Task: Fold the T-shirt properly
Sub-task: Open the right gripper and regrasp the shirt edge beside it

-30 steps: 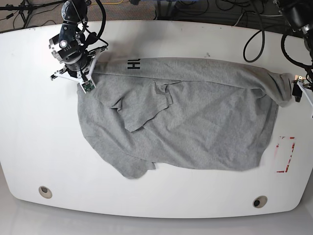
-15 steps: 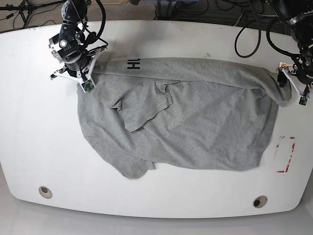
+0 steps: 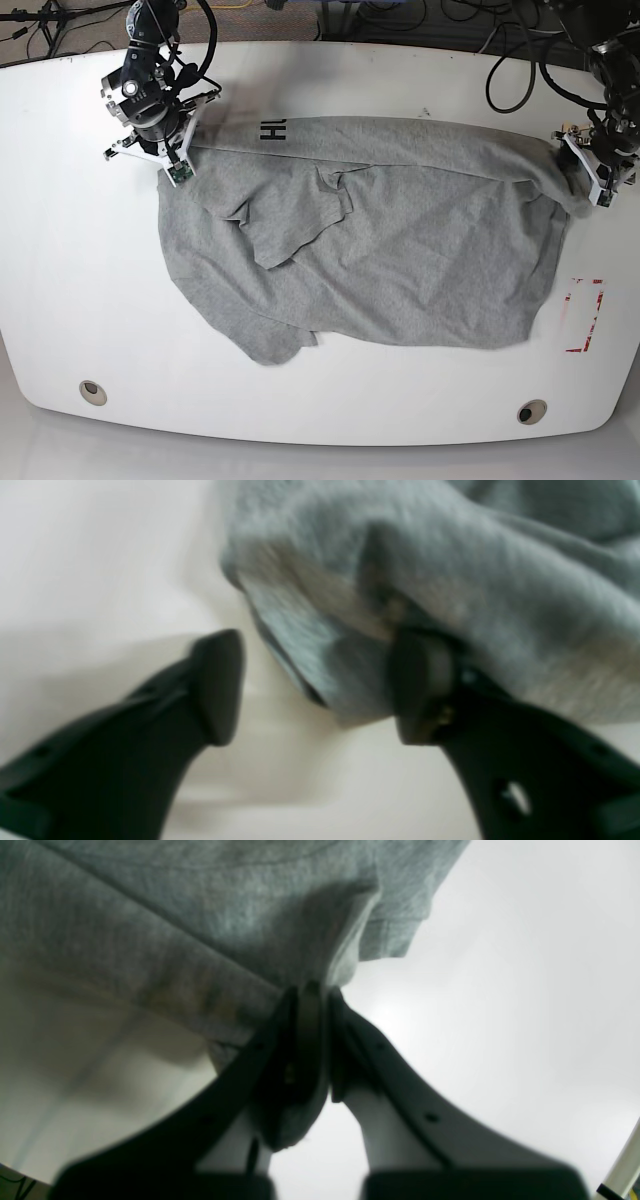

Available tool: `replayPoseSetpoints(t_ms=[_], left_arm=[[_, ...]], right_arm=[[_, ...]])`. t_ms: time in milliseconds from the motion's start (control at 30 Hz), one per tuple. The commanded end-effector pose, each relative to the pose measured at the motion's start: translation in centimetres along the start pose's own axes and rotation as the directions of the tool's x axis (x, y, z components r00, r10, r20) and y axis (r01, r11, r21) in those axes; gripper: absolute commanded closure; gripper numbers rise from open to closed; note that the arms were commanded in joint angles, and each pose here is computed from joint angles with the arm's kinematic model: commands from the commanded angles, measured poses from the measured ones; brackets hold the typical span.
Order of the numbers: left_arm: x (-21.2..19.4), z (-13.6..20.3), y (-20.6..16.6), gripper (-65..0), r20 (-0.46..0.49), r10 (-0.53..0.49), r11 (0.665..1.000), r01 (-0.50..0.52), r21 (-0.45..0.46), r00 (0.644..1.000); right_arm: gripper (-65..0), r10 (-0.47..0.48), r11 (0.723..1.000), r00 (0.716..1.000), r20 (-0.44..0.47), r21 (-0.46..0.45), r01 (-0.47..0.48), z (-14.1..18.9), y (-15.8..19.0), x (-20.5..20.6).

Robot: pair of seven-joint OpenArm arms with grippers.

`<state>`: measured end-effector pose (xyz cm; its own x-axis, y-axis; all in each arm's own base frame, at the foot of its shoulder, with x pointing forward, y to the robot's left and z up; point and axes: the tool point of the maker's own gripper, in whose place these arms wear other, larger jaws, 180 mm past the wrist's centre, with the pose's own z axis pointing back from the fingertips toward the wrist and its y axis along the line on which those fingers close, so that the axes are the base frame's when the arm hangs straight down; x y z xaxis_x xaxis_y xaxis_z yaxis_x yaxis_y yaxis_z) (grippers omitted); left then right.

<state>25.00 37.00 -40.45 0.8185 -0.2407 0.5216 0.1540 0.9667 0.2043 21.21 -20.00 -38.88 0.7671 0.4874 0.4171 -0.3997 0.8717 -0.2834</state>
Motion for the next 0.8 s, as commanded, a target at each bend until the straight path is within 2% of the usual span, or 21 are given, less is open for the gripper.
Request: replayPoseSetpoints(t_ms=[0, 67, 200, 267, 400, 767], left_arm=[[-0.8, 0.2, 1.6, -33.9, -0.033, 0.000, 0.999, 0.001, 0.034, 0.999], [-0.9, 0.2, 1.7, -31.8, -0.032, -0.001, 0.999, 0.002, 0.035, 0.999], [-0.8, 0.8, 3.0, -29.7, -0.039, -0.023, 0.998, 0.026, 0.060, 0.999], [-1.1, 0.9, 3.2, -28.9, -0.048, -0.025, 0.998, 0.028, 0.063, 0.999], [-1.8, 1.7, 4.1, -27.9, -0.068, -0.052, 0.995, 0.057, 0.078, 0.996], [-0.9, 4.4, 4.1, -28.7, -0.046, -0.145, 0.981, 0.150, 0.125, 0.988]], right_arm=[[-1.0, 0.008, 1.000, 1.000, 0.006, -0.029, -0.008, 0.4, -0.9, 0.1], [-3.5, 0.014, 0.999, 1.000, -0.006, -0.029, -0.014, 0.4, -0.9, -0.4], [-17.8, 0.036, 0.999, 0.999, -0.022, -0.030, -0.036, 0.5, -1.1, -1.0], [-22.7, 0.039, 0.999, 0.999, -0.026, -0.031, -0.040, 0.6, -1.2, -1.2], [-22.8, 0.055, 0.997, 0.998, -0.036, -0.043, -0.057, 0.7, -1.8, -1.4], [-23.3, 0.074, 0.996, 0.996, -0.058, -0.053, -0.077, 0.8, -2.3, -2.2]])
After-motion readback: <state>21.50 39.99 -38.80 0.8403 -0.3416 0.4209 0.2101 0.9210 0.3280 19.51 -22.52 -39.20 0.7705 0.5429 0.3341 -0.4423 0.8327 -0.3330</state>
